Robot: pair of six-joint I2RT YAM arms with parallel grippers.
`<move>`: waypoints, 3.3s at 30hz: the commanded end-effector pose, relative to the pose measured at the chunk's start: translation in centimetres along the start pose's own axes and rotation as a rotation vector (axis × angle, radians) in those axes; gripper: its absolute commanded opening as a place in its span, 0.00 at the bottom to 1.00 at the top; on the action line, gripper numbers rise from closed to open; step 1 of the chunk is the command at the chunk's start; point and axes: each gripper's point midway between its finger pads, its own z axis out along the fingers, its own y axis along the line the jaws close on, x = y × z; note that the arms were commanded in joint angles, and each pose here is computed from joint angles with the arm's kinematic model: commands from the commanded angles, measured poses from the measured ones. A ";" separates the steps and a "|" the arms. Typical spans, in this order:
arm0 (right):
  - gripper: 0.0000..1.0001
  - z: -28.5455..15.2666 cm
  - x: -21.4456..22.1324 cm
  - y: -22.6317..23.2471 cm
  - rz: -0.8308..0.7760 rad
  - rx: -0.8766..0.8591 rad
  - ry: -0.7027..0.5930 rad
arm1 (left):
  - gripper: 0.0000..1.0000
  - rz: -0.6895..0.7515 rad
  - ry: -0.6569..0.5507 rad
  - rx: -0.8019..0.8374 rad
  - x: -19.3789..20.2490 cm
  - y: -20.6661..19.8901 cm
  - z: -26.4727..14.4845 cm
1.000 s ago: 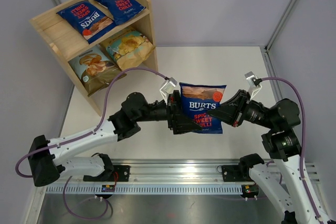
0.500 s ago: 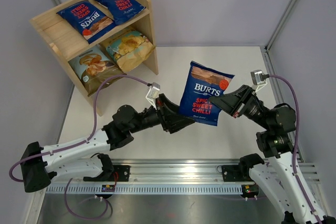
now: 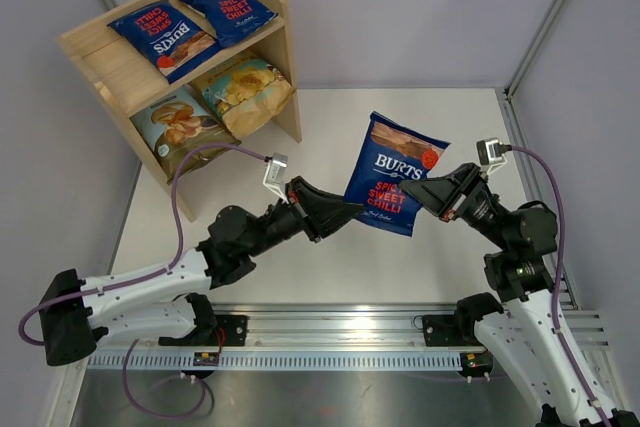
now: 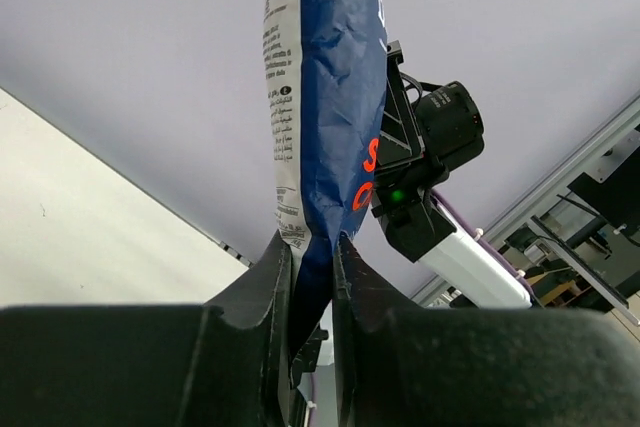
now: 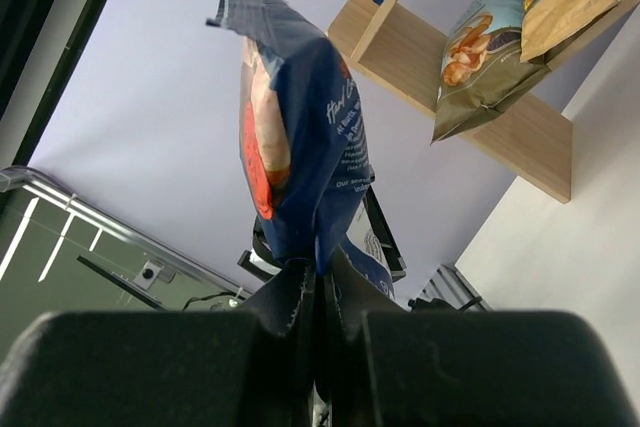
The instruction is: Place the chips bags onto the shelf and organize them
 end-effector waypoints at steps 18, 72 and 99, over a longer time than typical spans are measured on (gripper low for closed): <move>0.96 -3.2 -3.8 -6.6 -0.222 0.507 -0.187 | 0.00 0.113 -0.188 -0.234 -10.2 -0.9 -4.5; 0.98 -5.6 -2.3 -11.7 -0.215 0.670 -0.155 | 0.00 0.068 -0.695 -1.251 -39.1 3.8 -23.8; 0.98 -5.6 -1.9 -12.0 -0.192 0.659 -0.155 | 0.07 -0.103 -0.646 -1.261 -39.4 9.8 -24.5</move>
